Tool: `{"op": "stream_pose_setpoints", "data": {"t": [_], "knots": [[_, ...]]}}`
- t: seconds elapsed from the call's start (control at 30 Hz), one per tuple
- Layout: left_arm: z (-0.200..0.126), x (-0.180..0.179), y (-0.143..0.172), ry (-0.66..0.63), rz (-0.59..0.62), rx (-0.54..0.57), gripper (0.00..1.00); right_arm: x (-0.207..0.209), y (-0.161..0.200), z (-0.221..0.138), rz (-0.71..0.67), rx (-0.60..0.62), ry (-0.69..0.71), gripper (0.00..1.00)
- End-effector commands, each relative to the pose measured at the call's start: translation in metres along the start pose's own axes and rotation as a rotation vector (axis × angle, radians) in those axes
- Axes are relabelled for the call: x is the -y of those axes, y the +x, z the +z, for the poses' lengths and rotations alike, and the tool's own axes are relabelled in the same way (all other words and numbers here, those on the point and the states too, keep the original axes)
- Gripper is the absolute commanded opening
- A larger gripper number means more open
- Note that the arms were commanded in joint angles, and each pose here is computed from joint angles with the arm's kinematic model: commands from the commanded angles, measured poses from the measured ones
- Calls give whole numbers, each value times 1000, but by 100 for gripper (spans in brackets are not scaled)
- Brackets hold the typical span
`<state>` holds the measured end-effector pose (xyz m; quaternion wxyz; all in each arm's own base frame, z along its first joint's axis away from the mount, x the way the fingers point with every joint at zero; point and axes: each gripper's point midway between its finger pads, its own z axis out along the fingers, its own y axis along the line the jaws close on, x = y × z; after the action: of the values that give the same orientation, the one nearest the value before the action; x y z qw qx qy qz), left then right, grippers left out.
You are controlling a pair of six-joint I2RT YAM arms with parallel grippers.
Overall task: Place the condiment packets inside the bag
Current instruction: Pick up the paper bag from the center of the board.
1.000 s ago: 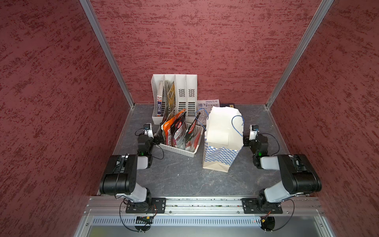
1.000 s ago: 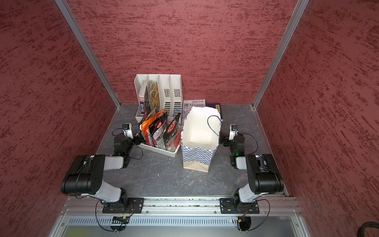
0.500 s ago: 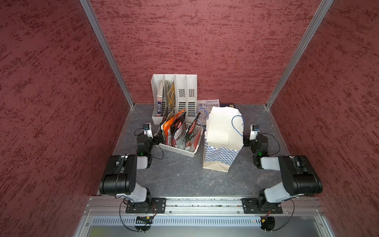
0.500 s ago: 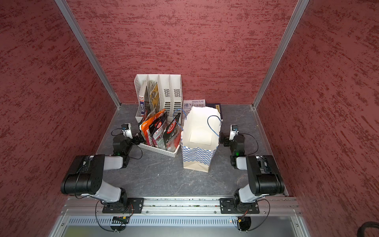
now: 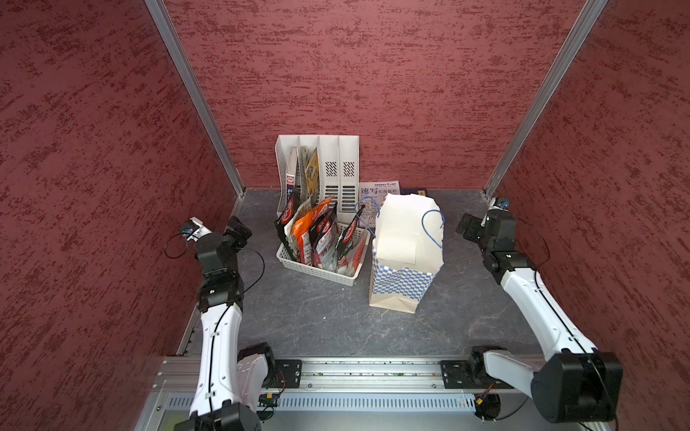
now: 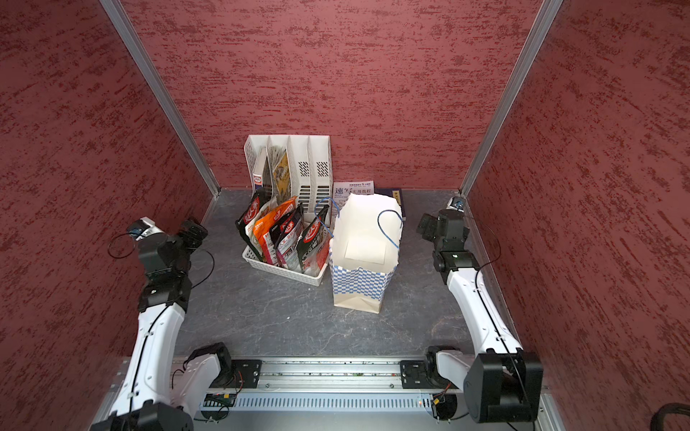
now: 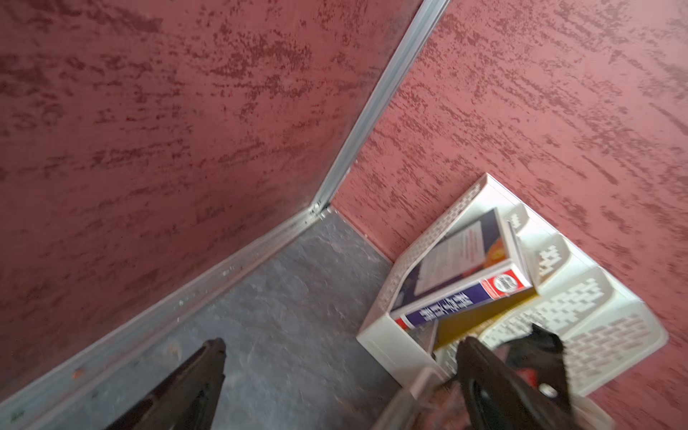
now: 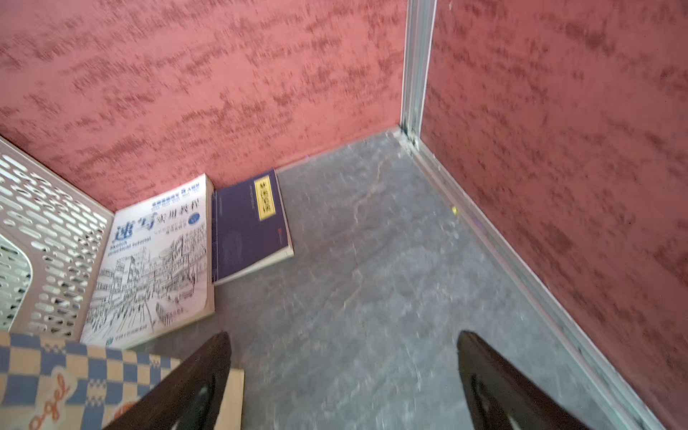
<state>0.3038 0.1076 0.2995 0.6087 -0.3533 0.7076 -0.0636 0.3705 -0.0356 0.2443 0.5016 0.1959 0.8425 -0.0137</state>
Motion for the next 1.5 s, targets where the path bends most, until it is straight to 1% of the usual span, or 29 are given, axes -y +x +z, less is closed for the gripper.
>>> {"op": "stream_pose_setpoints", "data": {"t": [0.0, 0.07, 0.1, 0.17, 0.23, 0.3, 0.37, 0.43, 0.47, 0.53, 0.67, 0.77, 0.8, 0.9, 1.03, 1.1, 1.17, 1.33, 1.47], "knots": [[-29, 31, 46, 130, -38, -346, 100, 4, -2, -36, 47, -98, 11, 99], [-48, 65, 51, 259, -2, -458, 100, -6, -16, -54, 46, -94, -48, 99], [-58, 81, 53, 307, 35, -496, 100, -12, -21, -63, 44, -97, -84, 99], [-81, 114, 61, 392, 142, -554, 100, -25, -31, -80, 42, -101, -163, 99], [-105, 147, 74, 478, 248, -614, 100, -34, -39, -95, 38, -111, -216, 99], [-130, 180, 87, 579, 331, -696, 100, -42, -43, -108, 33, -134, -260, 99], [-152, 208, 102, 652, 421, -755, 100, -46, -45, -119, 29, -148, -295, 98], [-173, 232, 119, 707, 522, -789, 100, -47, -47, -127, 24, -144, -307, 98], [-182, 242, 129, 725, 567, -813, 100, -45, -47, -129, 22, -139, -301, 98], [-188, 255, 145, 715, 641, -856, 100, -43, -46, -132, 23, -135, -293, 98], [-181, 268, 169, 635, 758, -903, 98, -43, -41, -134, 31, -145, -303, 97], [-167, 271, 178, 563, 805, -891, 97, -43, -40, -135, 39, -142, -307, 97], [-163, 275, 183, 558, 807, -894, 96, -43, -40, -135, 45, -137, -310, 97], [-164, 292, 198, 607, 770, -925, 92, -43, -40, -136, 58, -124, -314, 97], [-159, 309, 220, 624, 737, -964, 82, -40, -36, -133, 68, -118, -303, 96], [-153, 314, 232, 615, 733, -979, 77, -39, -33, -132, 73, -122, -301, 96], [-147, 318, 242, 603, 735, -988, 74, -38, -31, -132, 74, -124, -302, 96], [-131, 322, 256, 564, 754, -990, 60, -36, -26, -131, 78, -127, -295, 95], [-127, 326, 268, 562, 765, -1012, 57, -32, -20, -127, 80, -132, -276, 96]]}}
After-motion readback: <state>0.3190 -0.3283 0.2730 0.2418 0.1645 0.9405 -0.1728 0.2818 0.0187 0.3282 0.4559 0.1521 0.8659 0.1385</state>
